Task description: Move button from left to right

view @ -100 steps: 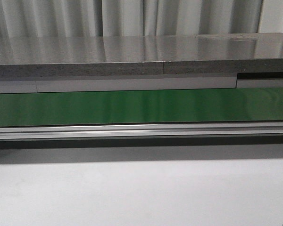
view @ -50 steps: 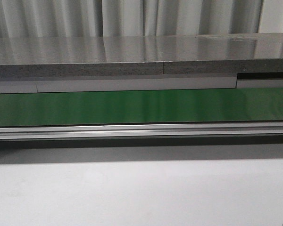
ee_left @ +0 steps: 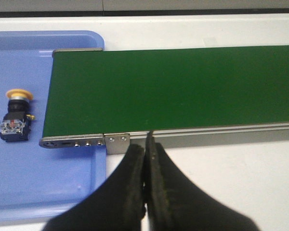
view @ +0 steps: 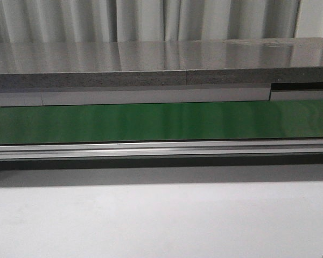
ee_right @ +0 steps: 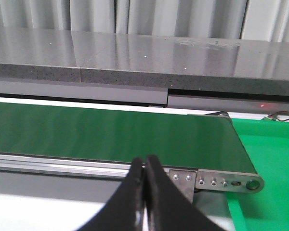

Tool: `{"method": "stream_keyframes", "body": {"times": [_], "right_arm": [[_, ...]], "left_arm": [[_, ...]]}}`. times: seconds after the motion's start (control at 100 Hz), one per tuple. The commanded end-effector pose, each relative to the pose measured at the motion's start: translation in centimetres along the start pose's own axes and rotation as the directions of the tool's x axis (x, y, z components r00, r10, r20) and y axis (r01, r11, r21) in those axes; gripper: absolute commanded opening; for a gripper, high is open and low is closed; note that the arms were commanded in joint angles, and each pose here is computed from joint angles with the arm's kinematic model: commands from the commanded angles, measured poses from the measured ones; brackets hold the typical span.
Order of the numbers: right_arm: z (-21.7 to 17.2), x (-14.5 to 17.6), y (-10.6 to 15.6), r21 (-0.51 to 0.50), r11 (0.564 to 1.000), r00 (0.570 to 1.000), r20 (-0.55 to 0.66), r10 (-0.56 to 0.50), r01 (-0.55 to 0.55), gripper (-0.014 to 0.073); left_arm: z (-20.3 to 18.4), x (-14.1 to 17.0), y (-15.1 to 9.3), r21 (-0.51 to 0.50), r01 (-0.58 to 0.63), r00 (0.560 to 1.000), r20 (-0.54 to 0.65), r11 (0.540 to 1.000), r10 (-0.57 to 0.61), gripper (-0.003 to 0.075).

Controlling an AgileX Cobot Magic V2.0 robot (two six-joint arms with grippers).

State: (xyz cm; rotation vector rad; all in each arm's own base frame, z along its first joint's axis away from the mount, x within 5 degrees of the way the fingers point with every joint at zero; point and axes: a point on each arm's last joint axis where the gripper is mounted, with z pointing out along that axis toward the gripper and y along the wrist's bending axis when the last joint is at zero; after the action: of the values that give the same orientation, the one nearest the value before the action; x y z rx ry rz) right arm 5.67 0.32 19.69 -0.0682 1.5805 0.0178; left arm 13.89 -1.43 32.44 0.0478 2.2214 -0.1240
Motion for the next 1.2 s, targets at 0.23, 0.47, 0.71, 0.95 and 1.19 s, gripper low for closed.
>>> {"method": "stream_keyframes", "body": {"times": [0.23,0.47,0.71,0.95,1.19], "right_arm": [[-0.3,-1.4,-0.1,0.014,1.000,0.993,0.122,0.002,-0.004,-0.0068],[-0.3,-1.4,-0.1,0.014,1.000,0.993,0.122,0.002,-0.004,-0.0068],[-0.3,-1.4,-0.1,0.014,1.000,0.993,0.122,0.002,-0.004,-0.0068],[-0.3,-1.4,-0.1,0.014,1.000,0.993,0.122,0.002,-0.004,-0.0068],[-0.3,-1.4,-0.1,0.014,1.000,0.993,0.122,0.002,-0.004,-0.0068]], "left_arm": [[-0.3,-1.3,-0.2,0.014,0.013,0.999,0.051,1.000,-0.014,-0.0017],[-0.2,-1.2,-0.2,0.016,0.012,0.999,0.040,1.000,-0.013,0.0297],[-0.2,-1.2,-0.2,0.016,0.012,0.999,0.040,1.000,-0.013,0.0608],[-0.3,-1.3,-0.2,0.013,0.009,0.999,0.052,1.000,-0.010,0.0552],[0.8,-2.3,1.4,-0.085,0.045,0.998,0.038,0.995,-0.041,0.0549]]}}
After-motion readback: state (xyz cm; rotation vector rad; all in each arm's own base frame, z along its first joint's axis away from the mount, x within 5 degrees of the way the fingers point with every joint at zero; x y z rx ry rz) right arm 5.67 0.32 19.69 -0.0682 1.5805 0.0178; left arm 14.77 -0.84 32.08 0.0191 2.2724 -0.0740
